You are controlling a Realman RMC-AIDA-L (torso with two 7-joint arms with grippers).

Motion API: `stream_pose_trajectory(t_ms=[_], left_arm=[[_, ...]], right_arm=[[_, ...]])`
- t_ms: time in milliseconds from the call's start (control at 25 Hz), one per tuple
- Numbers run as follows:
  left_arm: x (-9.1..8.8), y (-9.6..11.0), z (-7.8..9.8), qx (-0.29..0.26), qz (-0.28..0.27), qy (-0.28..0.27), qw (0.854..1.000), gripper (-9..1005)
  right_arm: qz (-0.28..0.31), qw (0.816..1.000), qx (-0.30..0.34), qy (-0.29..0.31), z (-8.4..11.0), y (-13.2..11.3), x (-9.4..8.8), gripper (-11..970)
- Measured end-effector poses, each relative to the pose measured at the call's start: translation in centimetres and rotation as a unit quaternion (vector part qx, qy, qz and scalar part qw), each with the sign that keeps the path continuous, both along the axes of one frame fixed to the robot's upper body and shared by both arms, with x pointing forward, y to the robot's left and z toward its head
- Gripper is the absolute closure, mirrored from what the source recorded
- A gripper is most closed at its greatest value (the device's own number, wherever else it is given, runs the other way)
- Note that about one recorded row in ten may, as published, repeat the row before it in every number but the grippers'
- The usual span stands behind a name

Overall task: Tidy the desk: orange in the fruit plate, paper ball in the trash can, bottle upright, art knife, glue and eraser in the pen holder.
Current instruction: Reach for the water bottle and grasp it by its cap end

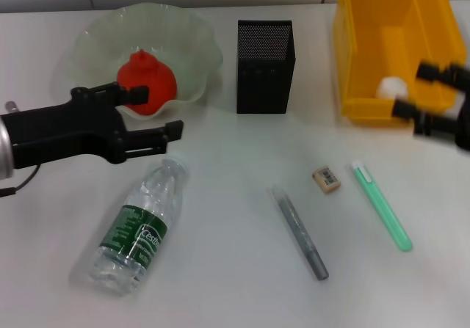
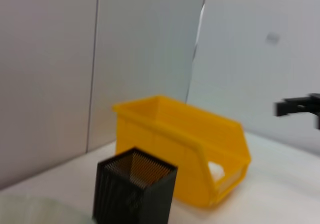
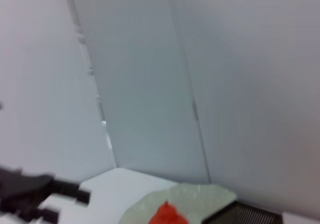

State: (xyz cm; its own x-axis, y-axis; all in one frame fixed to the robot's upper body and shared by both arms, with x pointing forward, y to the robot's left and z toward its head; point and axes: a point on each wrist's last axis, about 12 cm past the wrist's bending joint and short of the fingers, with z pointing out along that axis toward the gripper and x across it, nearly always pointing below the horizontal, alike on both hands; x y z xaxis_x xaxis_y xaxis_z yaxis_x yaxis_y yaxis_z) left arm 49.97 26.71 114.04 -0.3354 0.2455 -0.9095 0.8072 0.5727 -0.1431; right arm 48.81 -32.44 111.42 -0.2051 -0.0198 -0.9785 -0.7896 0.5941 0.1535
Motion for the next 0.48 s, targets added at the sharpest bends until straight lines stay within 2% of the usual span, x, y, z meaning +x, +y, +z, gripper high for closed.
stream_pose_trajectory(t_ms=[40,80,160,200,240,280,360,440,480], left_arm=[[-0.3,-1.1,0.7,0.029,0.013,0.020,0.999,169],[-0.3,-1.1,0.7,0.029,0.013,0.020,0.999,169],[-0.7,-2.5,1.3,0.061,0.041,0.049,0.996,169],[-0.8,-3.3,1.4,0.076,0.055,0.064,0.994,170],[-1.0,-5.0,1.6,0.105,0.074,0.082,0.988,170],[-1.0,-5.0,1.6,0.105,0.074,0.082,0.988,170],[-0.9,-6.3,1.4,0.136,0.085,0.092,0.983,170],[-0.4,-8.4,0.7,0.190,0.097,0.098,0.972,170],[-0.4,-8.4,0.7,0.190,0.097,0.098,0.972,170]], right_arm=[[0.012,1.000,-0.001,-0.003,-1.8,-0.1,-1.2,112],[0.012,1.000,-0.001,-0.003,-1.8,-0.1,-1.2,112],[0.028,1.000,-0.010,-0.009,-3.6,0.1,-2.5,112],[0.032,0.999,-0.012,-0.011,-4.3,0.3,-2.9,112],[0.034,0.999,-0.015,-0.012,-5.5,0.6,-3.6,112],[0.035,0.999,-0.016,-0.013,-5.9,0.7,-3.8,112],[0.038,0.999,-0.018,-0.013,-6.3,0.9,-4.1,112],[0.045,0.999,-0.021,-0.013,-7.0,1.3,-4.3,112],[0.045,0.999,-0.021,-0.013,-7.0,1.3,-4.3,112]])
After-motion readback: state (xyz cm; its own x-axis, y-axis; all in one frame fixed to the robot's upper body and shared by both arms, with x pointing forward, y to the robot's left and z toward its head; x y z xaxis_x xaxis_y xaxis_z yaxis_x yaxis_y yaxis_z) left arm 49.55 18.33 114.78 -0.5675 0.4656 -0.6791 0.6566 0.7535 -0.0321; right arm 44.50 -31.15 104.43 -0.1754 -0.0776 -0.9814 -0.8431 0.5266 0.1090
